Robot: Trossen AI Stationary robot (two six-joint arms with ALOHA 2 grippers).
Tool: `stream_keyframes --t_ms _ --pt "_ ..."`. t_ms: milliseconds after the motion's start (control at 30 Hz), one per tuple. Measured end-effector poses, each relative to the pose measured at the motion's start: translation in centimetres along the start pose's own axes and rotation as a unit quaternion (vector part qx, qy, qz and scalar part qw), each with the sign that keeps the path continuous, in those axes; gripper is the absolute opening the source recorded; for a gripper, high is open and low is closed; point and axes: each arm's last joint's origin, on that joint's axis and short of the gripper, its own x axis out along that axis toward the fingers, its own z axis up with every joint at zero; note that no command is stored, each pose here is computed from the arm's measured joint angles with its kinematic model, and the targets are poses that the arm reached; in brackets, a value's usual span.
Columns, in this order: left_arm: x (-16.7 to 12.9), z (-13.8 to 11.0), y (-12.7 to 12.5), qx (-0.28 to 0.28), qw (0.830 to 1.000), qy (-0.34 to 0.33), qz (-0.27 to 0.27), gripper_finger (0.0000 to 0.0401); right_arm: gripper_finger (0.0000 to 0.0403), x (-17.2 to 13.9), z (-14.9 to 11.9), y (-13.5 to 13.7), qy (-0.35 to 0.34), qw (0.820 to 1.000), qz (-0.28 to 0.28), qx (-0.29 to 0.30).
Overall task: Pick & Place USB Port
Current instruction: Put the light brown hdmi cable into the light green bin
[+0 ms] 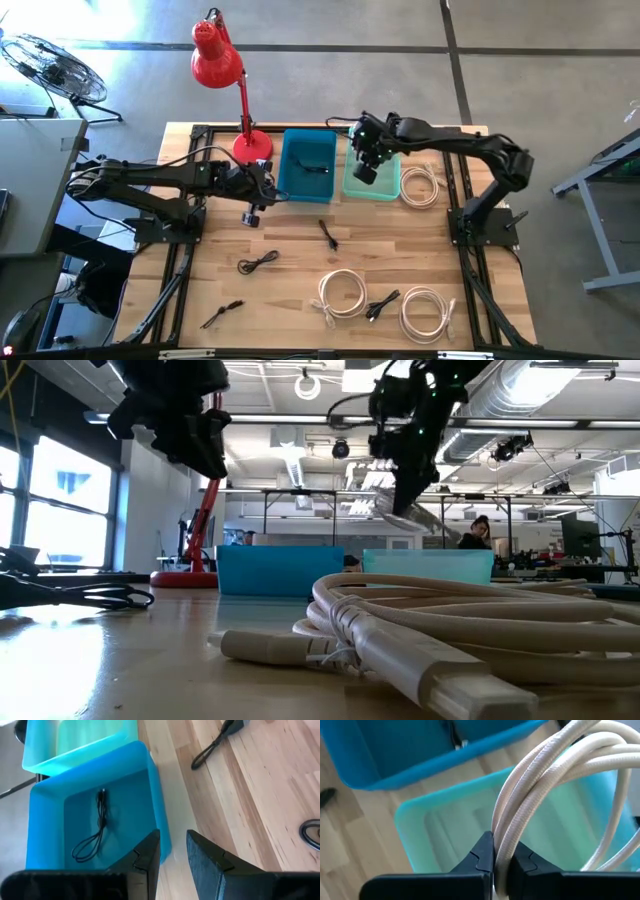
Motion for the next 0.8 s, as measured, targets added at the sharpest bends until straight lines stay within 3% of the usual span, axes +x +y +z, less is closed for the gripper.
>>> stream_keyframes --t_ms 267,800 --pt "0.3 -0.3 -0.1 0.000 1.000 0.004 0.004 0.0092 0.0009 2.7 -0.2 0.2 0.048 0.999 0.007 0.013" --pt "0.8 -0.8 -0.5 0.000 1.000 0.008 0.002 0.0092 0.0009 3.6 -0.4 0.2 0.073 0.997 0.030 0.024"
